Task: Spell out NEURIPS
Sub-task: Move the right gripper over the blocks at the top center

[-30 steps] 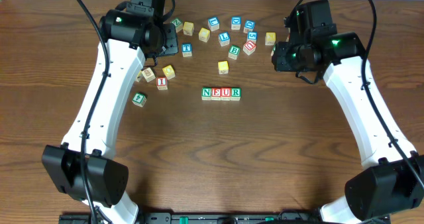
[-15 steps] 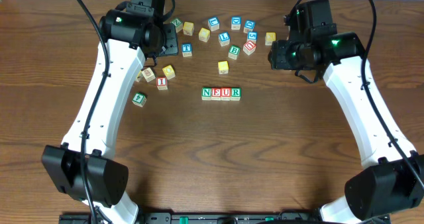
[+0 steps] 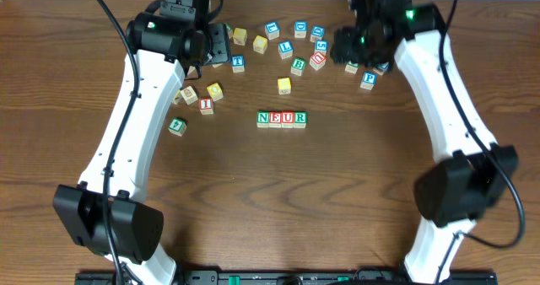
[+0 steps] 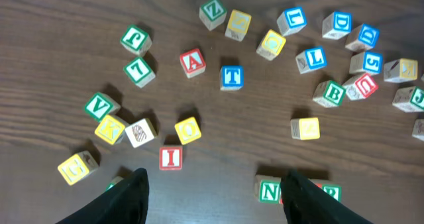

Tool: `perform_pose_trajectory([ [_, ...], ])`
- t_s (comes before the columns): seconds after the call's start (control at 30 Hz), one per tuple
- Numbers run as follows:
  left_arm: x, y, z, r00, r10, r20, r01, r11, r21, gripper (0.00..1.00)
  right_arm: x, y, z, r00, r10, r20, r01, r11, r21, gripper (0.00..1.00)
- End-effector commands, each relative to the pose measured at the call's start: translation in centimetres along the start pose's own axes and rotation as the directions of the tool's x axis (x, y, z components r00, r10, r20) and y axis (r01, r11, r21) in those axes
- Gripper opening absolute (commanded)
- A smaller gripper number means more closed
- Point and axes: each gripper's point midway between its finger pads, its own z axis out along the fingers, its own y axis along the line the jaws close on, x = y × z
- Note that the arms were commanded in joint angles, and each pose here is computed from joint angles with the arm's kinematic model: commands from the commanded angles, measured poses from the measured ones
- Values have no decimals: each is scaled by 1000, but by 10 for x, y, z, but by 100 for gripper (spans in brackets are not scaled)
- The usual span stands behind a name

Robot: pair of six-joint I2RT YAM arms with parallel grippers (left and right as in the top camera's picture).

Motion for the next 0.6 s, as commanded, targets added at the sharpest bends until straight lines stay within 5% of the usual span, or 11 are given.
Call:
perform_pose_trajectory([
  [0.0, -4, 2, -1, 1000, -2, 12, 2, 1000, -5, 63, -18, 0, 20, 1000, -21, -10, 22, 1000, 22, 61],
  [0.57, 4, 3, 24, 999, 1, -41, -2, 1000, -23, 63, -22, 59, 90, 993, -116, 8, 116, 993, -33, 63],
])
